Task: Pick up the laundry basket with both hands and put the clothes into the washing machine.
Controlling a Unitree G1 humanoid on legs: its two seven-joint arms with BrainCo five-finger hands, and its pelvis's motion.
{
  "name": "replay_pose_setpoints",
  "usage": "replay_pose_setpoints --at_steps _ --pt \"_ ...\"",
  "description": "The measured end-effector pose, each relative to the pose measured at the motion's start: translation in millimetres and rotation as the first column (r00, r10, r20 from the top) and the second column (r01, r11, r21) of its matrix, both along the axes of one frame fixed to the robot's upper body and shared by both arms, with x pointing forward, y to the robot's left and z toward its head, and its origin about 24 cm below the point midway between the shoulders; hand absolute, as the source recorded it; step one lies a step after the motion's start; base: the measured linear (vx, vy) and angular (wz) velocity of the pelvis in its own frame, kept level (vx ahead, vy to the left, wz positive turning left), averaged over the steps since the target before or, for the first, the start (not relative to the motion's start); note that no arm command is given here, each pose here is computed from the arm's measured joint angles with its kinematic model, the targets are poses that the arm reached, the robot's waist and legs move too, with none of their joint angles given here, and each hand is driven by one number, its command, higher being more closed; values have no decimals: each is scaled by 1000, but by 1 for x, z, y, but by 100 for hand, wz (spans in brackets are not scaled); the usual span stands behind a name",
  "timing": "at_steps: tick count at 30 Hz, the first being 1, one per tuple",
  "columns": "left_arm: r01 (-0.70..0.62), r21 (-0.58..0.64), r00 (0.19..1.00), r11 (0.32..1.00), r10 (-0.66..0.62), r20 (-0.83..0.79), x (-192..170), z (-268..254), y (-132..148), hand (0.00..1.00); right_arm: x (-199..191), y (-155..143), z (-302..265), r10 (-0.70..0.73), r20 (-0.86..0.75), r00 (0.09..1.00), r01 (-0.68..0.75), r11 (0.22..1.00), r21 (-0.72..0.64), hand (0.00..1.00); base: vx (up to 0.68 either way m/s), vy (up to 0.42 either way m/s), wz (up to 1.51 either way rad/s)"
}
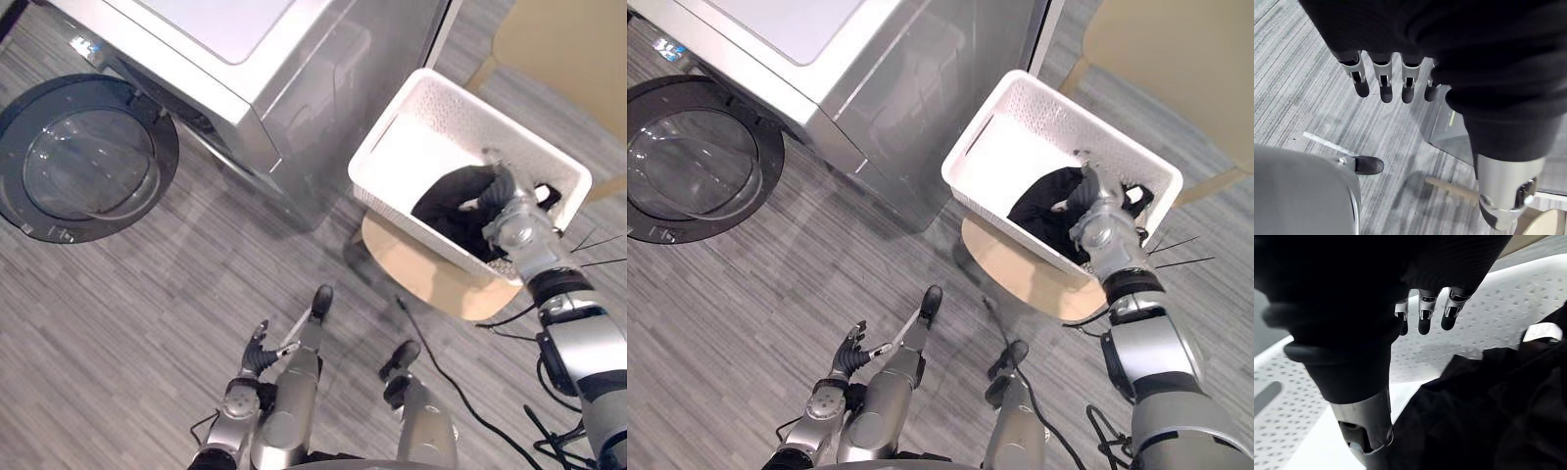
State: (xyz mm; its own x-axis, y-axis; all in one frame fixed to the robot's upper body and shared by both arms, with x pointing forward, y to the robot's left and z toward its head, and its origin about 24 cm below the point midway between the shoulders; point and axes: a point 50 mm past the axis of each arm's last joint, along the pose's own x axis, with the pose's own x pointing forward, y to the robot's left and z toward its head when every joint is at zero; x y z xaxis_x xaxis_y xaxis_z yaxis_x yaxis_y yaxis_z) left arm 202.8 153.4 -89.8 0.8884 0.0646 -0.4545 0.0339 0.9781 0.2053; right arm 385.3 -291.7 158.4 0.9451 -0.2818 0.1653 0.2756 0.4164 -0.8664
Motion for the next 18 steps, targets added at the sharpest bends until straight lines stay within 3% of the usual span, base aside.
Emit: replay_pose_setpoints --at_steps 7,8,14,18 --pt "47 -27 996 999 -45 78 24 16 -16 0 -3 -23 12 -66 -105 992 49 986 -160 0 -7 -71 -5" --pt "47 -34 994 998 -44 96 29 20 -17 0 -3 -23 11 -64 -125 990 39 981 -191 100 -36 -50 -3" --pt "79 -49 986 996 -71 153 45 32 -27 0 -2 -31 38 -88 -67 994 69 967 -244 100 -71 -53 1" --pt "75 -71 985 995 -63 161 47 34 -33 0 0 -24 47 -63 -5 998 61 976 -207 100 -43 -53 4"
